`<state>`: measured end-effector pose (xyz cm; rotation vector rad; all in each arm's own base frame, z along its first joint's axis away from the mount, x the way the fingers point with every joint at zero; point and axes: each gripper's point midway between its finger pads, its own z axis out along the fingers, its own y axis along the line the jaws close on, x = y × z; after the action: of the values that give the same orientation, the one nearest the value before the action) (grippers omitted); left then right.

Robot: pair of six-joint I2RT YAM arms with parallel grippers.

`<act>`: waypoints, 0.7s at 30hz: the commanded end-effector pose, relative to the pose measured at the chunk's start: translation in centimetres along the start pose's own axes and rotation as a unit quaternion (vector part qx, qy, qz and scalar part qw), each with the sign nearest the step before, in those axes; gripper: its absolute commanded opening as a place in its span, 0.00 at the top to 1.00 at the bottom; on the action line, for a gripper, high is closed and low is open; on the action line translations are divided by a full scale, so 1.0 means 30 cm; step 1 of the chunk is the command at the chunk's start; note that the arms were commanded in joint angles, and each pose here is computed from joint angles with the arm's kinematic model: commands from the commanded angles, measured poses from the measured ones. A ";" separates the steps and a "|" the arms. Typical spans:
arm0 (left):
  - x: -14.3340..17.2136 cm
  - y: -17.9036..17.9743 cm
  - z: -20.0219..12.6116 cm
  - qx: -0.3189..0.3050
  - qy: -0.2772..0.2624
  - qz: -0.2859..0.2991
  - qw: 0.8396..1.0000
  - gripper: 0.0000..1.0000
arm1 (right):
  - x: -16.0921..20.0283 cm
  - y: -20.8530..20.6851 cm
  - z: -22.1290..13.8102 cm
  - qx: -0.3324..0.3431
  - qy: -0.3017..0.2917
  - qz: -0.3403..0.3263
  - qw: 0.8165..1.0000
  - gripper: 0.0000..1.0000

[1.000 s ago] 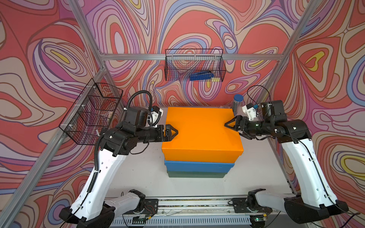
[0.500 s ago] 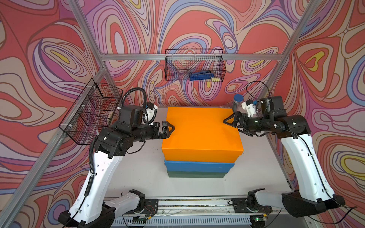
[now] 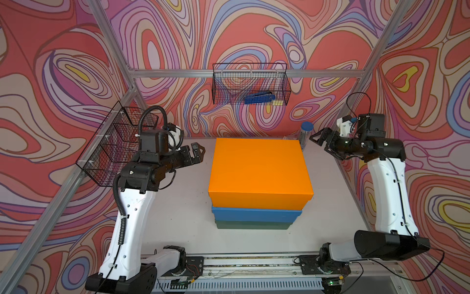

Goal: Stack the shoeboxes
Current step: Reset both arms

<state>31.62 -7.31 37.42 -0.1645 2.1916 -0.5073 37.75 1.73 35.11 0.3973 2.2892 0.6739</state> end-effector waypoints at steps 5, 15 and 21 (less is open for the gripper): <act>0.052 0.265 0.138 -0.145 -0.045 0.053 0.987 0.00 | -0.080 -0.401 0.202 0.160 -0.126 -0.026 0.979 0.02; 0.265 0.571 0.409 -0.228 -0.162 0.087 0.956 0.00 | 0.171 -0.697 0.359 0.217 -0.220 -0.087 0.947 0.02; 0.439 0.638 0.560 -0.206 -0.142 0.105 0.963 0.00 | 0.266 -0.678 0.401 0.194 -0.281 -0.147 0.928 0.02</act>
<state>34.08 1.16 6.41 -0.2193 2.2348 0.1102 36.42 -7.18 6.80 0.4723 2.1269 0.0010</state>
